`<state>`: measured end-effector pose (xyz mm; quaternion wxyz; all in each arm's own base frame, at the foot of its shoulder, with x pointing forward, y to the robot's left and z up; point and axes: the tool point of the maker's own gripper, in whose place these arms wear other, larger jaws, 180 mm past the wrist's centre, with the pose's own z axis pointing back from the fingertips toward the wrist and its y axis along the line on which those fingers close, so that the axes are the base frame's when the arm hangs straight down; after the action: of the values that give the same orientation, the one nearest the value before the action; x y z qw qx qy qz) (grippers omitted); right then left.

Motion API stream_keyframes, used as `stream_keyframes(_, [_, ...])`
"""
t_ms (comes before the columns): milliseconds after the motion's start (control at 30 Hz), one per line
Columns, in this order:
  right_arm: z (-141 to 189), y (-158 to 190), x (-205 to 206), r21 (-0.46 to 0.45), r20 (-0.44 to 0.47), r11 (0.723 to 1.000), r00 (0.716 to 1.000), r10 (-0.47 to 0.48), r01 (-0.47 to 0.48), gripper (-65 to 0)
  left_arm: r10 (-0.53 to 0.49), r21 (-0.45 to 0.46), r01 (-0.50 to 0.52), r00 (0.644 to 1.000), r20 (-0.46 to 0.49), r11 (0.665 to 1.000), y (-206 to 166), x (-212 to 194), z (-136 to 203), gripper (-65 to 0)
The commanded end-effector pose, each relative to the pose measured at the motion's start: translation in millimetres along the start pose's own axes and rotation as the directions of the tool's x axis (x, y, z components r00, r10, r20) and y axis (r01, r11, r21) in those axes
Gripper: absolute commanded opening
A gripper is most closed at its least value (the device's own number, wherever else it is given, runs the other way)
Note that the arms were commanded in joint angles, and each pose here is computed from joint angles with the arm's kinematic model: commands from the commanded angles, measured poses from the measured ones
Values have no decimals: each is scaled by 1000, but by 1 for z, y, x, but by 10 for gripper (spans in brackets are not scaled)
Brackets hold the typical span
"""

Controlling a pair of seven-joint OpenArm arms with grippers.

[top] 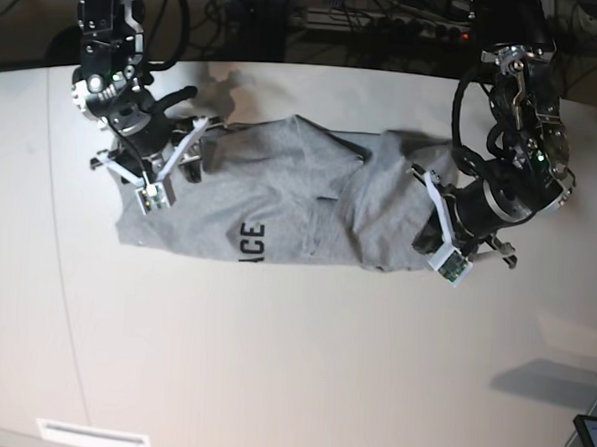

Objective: Fold the T-shirt properly
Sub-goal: 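Open both grippers and lift them away from the shirt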

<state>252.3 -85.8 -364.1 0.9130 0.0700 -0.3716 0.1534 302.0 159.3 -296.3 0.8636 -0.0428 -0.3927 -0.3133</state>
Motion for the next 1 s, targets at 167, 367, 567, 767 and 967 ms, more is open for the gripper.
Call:
stream_keyframes(167, [3,33,1,116,19,976,983,185,-186,-408,-20,10,20,1000,-20,1000,3,-9,6,-650])
stream_keyframes(367, [2,27,11,65,64,991,991,115,-119,-405,-58,44,59,998,-24,997,15,-14,11,-650])
stream_keyframes(567, [5,-7,18,-24,82,1000,997,-5,7,-373,-106,164,133,981,-159,978,30,-46,10,-650])
stream_keyframes(767, [29,-36,32,161,154,942,935,-319,294,-215,-49,256,97,981,-187,962,60,-61,29,-650])
stream_keyframes(967, [58,-68,39,262,173,845,839,-517,467,-210,8,412,97,969,-246,906,111,-81,70,-650])
